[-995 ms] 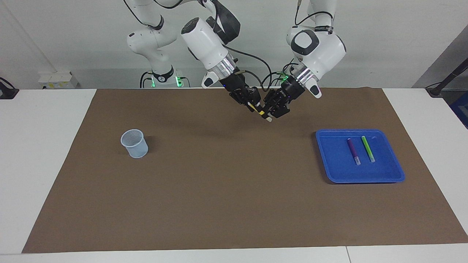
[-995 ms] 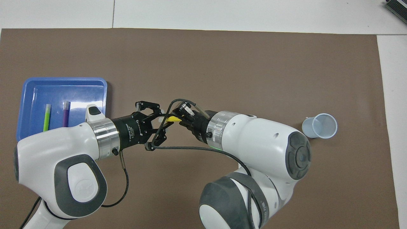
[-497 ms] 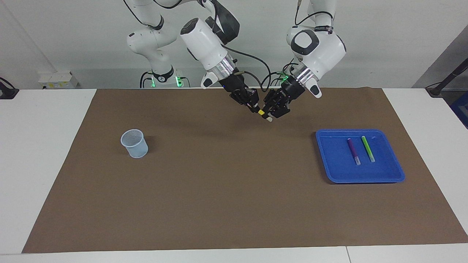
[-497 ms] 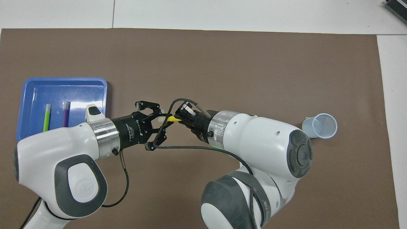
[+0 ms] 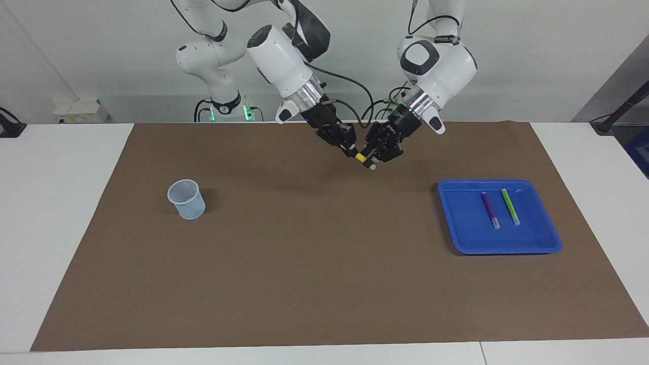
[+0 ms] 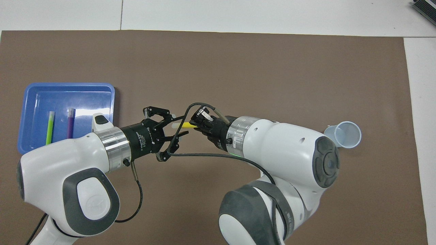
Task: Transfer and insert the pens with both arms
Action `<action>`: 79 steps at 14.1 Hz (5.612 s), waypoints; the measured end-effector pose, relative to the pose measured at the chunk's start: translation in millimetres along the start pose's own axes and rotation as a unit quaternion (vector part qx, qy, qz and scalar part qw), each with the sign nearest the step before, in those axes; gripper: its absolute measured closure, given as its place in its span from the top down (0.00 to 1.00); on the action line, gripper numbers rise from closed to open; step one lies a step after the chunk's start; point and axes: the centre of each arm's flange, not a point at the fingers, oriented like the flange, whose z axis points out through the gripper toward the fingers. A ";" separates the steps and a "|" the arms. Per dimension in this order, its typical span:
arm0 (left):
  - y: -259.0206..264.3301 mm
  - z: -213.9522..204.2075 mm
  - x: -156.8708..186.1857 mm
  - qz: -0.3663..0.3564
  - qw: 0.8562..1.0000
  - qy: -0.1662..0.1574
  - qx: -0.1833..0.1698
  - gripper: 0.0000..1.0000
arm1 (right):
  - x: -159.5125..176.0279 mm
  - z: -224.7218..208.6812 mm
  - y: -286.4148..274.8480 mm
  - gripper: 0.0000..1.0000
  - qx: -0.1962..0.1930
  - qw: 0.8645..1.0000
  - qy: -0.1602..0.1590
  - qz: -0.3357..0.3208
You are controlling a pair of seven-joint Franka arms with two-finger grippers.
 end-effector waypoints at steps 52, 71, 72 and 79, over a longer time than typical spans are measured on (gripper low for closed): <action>114.7 -122.9 329.6 0.705 0.581 0.182 0.364 0.60 | 257.8 -142.5 228.8 1.00 -0.336 0.725 -0.100 -0.592; 122.1 -70.3 362.1 0.701 0.596 0.200 0.337 0.52 | 150.2 -128.6 105.4 1.00 -0.184 0.927 -0.085 -0.315; 122.9 -69.9 361.5 0.701 0.595 0.201 0.336 0.52 | 144.8 -125.4 100.4 1.00 -0.177 0.937 -0.079 -0.289; 124.9 -65.7 355.3 0.705 0.592 0.201 0.334 0.17 | 93.0 -94.6 68.4 1.00 -0.152 0.974 -0.048 -0.163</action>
